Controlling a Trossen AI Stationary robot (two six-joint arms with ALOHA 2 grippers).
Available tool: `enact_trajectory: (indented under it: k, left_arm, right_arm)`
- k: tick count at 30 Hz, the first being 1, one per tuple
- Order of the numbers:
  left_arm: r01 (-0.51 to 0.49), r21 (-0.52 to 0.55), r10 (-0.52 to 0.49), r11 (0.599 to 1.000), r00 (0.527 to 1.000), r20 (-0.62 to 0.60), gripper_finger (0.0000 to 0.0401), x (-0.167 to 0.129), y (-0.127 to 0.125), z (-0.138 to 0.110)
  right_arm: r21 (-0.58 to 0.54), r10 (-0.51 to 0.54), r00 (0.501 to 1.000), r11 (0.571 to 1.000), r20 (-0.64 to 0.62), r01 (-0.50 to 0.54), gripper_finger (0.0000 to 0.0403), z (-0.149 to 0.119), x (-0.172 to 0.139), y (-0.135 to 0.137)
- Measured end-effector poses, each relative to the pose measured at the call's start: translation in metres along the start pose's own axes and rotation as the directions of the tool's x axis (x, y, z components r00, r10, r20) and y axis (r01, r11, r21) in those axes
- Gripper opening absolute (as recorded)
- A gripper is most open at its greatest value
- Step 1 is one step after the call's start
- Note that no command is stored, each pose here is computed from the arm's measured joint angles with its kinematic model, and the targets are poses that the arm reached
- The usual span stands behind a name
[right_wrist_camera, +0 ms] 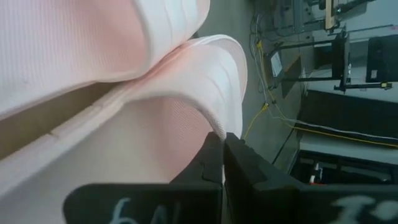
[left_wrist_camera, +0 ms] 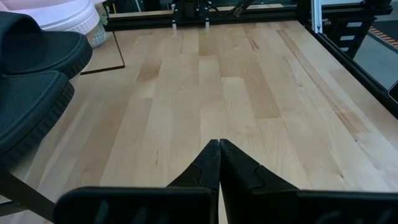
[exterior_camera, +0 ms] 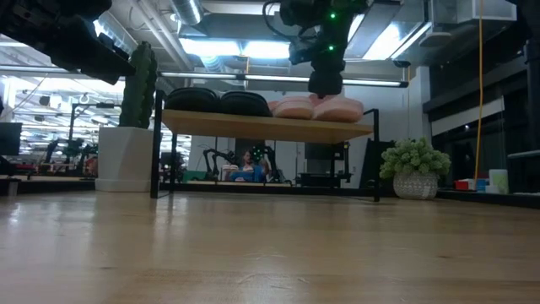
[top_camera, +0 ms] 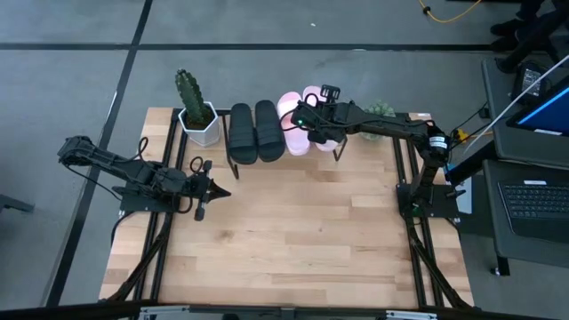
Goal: Pick and place slides into the shelf
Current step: Put the pink slide on the shelf
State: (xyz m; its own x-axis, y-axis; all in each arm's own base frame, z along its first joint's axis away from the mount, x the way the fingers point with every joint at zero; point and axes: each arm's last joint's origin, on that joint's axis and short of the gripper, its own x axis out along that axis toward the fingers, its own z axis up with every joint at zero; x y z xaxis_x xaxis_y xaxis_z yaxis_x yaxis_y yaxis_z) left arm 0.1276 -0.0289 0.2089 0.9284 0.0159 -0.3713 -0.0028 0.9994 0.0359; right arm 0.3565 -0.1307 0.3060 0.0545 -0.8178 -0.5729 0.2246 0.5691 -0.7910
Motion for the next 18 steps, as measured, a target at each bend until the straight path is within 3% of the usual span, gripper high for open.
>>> enact_trajectory:
  k: [18]
  left_arm:
    - [0.000,0.000,0.000,1.000,1.000,0.000,0.0000,0.0000,0.0000,0.0000]
  right_arm:
    - [0.048,0.014,1.000,0.999,0.003,-0.014,0.0003,-0.0002,-0.0004,0.0001]
